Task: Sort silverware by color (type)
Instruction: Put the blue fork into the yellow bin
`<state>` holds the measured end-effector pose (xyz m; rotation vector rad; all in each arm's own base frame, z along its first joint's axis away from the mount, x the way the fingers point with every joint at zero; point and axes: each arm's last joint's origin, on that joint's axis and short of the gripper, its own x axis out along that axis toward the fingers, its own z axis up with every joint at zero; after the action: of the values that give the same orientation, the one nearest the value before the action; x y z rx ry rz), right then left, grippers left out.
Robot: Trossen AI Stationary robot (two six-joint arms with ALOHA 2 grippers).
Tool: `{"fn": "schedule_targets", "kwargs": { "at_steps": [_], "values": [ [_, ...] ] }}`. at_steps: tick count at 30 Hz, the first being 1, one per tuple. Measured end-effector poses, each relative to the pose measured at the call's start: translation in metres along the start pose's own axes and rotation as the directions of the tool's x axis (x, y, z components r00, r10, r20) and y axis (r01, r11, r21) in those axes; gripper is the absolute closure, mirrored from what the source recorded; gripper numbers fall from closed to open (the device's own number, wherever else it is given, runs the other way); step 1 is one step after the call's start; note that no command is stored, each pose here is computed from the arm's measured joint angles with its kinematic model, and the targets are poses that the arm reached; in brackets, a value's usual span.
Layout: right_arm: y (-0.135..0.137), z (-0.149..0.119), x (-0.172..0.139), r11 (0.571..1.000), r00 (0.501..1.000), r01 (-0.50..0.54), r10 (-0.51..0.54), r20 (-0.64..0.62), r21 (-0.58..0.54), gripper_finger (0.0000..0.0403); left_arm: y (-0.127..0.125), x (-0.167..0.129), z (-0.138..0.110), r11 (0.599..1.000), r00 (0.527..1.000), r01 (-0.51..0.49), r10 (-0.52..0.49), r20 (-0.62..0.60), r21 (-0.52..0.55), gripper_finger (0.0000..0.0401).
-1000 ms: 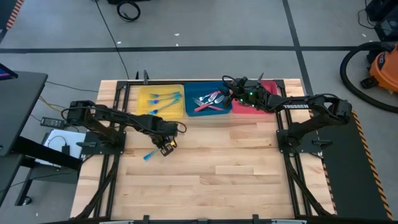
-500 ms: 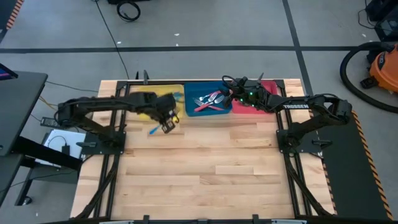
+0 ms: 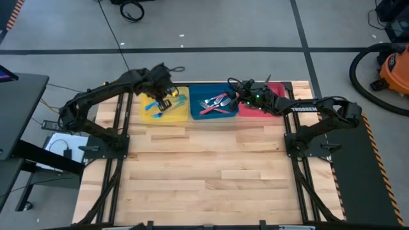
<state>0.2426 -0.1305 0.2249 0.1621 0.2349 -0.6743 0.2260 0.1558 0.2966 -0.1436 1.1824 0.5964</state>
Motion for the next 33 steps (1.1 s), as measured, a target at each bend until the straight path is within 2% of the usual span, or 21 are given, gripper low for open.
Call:
{"fn": "schedule_targets", "kwargs": {
  "at_steps": [7,13,19,24,33],
  "values": [
    [0.0,-0.001,0.0,1.0,1.0,0.001,-0.001,-0.01,-0.002,0.0234,0.026,0.038,0.001,0.998,0.992,0.063,-0.066,-0.106,-0.029,0.0396],
    [0.0,-0.003,0.0,1.0,0.999,0.004,-0.004,-0.034,-0.007,0.0234,0.021,0.075,0.004,0.991,0.972,0.121,-0.108,-0.21,0.052,0.0395],
    [-0.001,-0.006,0.0,1.0,0.998,0.008,-0.009,-0.066,-0.012,0.0234,0.019,0.099,0.004,0.988,0.955,0.143,-0.121,-0.272,0.062,0.0395],
    [-0.001,-0.009,0.0,1.0,0.996,0.009,-0.01,-0.088,-0.007,0.0234,0.017,0.11,0.004,0.98,0.944,0.169,-0.131,-0.302,0.101,0.0383],
    [0.004,-0.011,-0.002,1.0,0.994,-0.007,0.005,-0.108,-0.016,0.0234,0.017,0.111,0.004,0.979,0.943,0.18,-0.144,-0.299,0.098,0.0363]
  ]
}}
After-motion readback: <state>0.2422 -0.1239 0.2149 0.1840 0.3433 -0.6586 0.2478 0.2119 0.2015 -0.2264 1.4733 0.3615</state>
